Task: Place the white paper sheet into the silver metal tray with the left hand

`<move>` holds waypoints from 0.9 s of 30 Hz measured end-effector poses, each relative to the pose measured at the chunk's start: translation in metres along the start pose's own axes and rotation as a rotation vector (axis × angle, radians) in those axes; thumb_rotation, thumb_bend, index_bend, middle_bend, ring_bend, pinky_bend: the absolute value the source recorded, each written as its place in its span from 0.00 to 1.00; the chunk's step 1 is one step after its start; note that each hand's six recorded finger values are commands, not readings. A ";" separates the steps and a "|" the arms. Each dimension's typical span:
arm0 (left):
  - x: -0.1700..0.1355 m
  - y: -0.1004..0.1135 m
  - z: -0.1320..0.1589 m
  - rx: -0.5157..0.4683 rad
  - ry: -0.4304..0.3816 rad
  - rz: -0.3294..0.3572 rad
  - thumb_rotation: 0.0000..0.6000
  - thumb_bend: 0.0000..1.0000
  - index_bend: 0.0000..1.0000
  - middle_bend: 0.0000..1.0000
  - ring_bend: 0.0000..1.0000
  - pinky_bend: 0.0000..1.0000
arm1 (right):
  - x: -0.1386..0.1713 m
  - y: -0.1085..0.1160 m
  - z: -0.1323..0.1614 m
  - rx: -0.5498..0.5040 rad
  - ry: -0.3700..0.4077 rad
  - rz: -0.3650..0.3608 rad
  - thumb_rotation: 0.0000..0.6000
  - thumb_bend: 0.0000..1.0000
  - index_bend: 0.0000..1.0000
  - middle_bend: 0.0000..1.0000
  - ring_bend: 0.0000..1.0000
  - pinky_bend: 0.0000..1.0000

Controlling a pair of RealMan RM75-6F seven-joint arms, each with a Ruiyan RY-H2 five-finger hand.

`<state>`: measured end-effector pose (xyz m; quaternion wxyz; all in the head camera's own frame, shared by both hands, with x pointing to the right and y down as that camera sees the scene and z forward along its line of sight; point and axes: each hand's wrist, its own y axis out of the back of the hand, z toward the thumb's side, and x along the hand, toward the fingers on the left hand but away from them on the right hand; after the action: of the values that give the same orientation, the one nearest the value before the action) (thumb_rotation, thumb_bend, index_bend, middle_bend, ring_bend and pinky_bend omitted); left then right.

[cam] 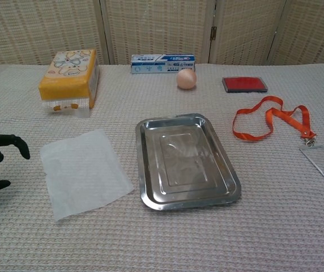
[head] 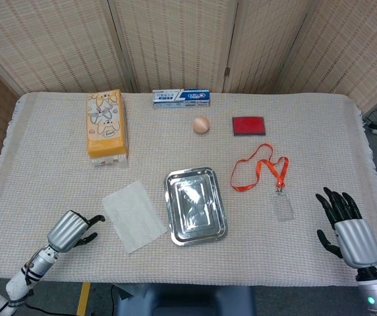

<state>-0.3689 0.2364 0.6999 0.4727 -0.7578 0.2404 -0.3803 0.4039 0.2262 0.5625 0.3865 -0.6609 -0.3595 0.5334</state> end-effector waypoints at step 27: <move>0.026 -0.030 0.007 -0.050 0.000 -0.060 1.00 0.32 0.41 1.00 1.00 1.00 | 0.003 0.010 -0.008 -0.033 -0.010 -0.030 1.00 0.45 0.00 0.00 0.00 0.00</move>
<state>-0.3475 0.2345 0.7339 0.4421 -0.7761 0.2269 -0.3883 0.4133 0.2232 0.5536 0.3817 -0.6590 -0.3799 0.5250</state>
